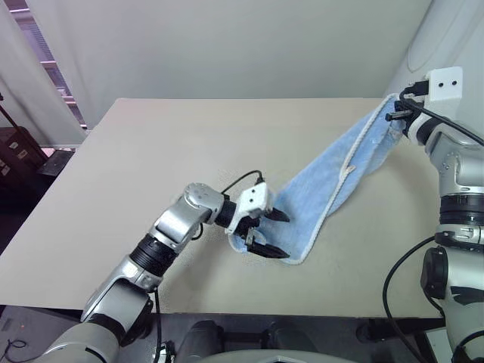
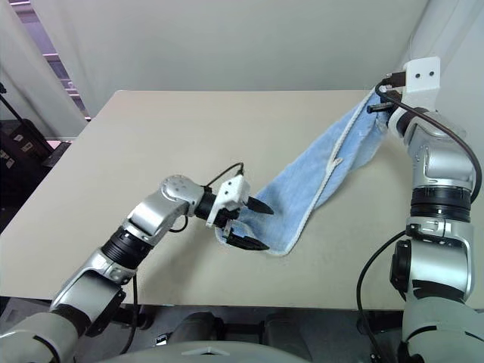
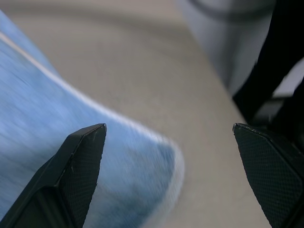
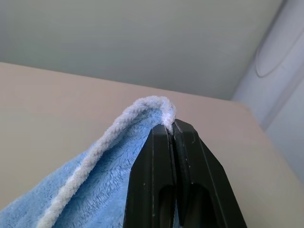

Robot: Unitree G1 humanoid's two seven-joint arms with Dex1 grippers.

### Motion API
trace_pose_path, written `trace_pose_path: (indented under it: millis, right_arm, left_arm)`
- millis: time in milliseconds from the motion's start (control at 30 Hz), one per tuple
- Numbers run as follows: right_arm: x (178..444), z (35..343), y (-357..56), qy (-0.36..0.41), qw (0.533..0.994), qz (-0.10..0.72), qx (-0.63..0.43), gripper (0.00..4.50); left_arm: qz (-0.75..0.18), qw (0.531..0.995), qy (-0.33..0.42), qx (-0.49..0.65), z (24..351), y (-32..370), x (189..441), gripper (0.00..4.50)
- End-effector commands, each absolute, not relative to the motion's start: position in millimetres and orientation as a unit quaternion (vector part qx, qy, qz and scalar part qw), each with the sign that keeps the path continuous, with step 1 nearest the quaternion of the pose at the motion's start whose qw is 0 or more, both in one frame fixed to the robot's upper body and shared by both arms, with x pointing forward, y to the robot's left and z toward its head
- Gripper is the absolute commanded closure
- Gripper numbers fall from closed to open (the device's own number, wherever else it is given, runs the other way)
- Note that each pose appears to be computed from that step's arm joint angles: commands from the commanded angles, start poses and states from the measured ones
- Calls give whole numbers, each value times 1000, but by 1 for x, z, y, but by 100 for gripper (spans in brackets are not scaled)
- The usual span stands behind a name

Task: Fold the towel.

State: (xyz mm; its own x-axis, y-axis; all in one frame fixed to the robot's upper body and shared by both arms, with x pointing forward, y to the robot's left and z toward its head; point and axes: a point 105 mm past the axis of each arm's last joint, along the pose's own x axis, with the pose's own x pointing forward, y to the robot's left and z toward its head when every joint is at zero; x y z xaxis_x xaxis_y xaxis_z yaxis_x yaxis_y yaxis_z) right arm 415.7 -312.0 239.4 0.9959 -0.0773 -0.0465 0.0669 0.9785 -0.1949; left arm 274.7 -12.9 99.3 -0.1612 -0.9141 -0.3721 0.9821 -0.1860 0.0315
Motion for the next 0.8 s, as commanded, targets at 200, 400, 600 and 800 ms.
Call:
trace_pose_path:
  millis: [200, 400, 600, 800]
  right_arm:
    - [417, 258, -315, -5, 994, -57, -96, 448]
    - [418, 255, -309, -4, 996, -44, -84, 448]
    - [416, 252, -311, 0, 995, -46, -87, 448]
    - [411, 249, -315, 2, 995, -53, -87, 448]
  left_arm:
    - [-743, 634, 122, 176, 88, -28, 279, 0]
    - [-760, 610, 128, 187, 80, -43, 268, 0]
    - [-760, 581, 147, 252, 60, -40, 269, 0]
    - [-754, 584, 137, 268, 52, -43, 272, 0]
